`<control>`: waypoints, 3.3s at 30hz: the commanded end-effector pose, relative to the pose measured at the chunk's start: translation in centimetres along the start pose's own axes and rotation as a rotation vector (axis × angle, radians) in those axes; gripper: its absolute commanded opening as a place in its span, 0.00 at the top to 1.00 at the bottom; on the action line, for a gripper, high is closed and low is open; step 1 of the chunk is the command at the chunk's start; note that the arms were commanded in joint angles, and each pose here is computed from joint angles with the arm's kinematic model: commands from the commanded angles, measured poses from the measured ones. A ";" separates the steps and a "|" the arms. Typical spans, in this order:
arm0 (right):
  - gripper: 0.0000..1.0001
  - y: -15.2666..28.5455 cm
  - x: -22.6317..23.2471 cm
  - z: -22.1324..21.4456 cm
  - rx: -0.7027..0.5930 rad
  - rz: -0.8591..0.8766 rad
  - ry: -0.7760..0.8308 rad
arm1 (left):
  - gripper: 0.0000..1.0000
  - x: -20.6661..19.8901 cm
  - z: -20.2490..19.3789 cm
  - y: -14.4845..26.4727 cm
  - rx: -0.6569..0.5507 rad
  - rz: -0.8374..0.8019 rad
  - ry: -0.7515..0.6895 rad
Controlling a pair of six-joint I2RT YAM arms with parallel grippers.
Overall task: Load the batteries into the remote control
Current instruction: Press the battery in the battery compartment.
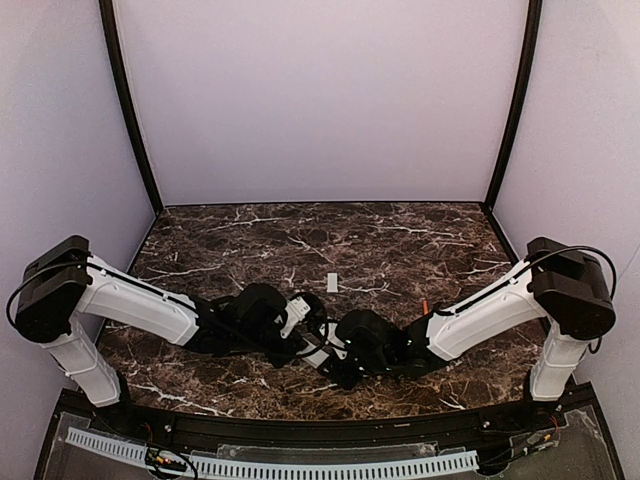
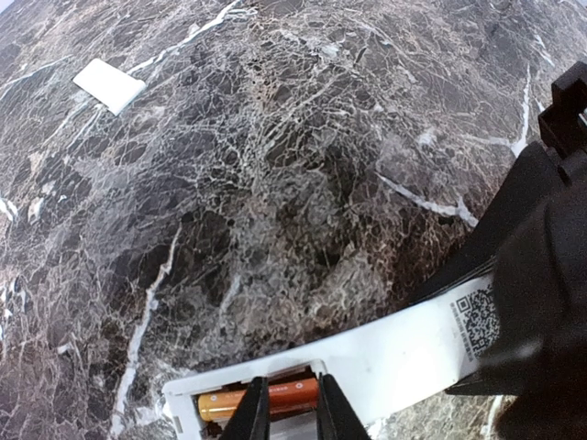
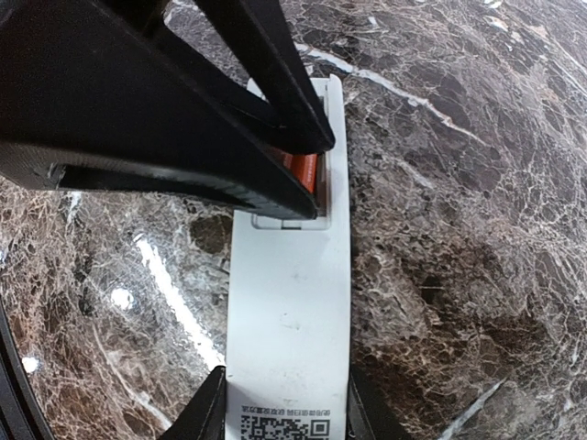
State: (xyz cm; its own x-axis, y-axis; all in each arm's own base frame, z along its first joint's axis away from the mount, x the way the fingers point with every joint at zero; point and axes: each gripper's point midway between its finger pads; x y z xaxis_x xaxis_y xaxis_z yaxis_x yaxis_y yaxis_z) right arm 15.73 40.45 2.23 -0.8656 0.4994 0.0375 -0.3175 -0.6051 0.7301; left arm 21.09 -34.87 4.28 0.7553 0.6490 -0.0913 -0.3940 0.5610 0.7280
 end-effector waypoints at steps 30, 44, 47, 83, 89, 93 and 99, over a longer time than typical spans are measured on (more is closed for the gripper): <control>1.00 -0.7 0.0 -0.5 0.011 -0.013 -0.008 | 0.78 -2.8 -1.7 -0.2 0.040 -0.064 -0.117; 1.00 -0.7 0.0 -0.5 0.012 -0.016 -0.010 | 0.75 -3.0 -2.8 -0.4 0.067 -0.074 -0.130; 1.00 -0.7 0.0 -0.6 0.013 -0.015 -0.012 | 0.76 -2.9 -3.1 -0.4 0.072 -0.069 -0.133; 1.00 -0.2 -0.4 -0.7 0.001 -0.027 -0.023 | 0.80 -0.4 -8.3 -1.3 0.177 0.017 -0.201; 1.00 0.3 -0.6 -0.9 -0.007 -0.028 -0.021 | 0.82 1.1 -9.3 -1.5 0.199 0.083 -0.215; 1.00 0.4 -0.5 -1.1 -0.006 -0.026 -0.011 | 0.81 0.8 -9.5 -1.6 0.194 0.063 -0.208; 1.00 0.1 -0.6 -1.0 0.003 -0.033 0.013 | 0.69 -0.1 -5.8 -0.6 0.076 0.033 -0.173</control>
State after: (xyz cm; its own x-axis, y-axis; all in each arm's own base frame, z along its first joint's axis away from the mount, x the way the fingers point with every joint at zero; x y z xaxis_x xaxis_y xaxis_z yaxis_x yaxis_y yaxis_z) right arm 15.80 40.29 2.15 -0.8606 0.5088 0.0229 -0.3447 -0.6148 0.7094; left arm 21.92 -34.84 3.58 0.7545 0.6556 0.0299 -0.5137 0.5617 0.6485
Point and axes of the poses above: each gripper's point midway between its finger pads, its own y axis back along the fingers, its own x axis along the line the jaws close on, z = x × y, and after that the axes turned 7 degrees about y, right-handed
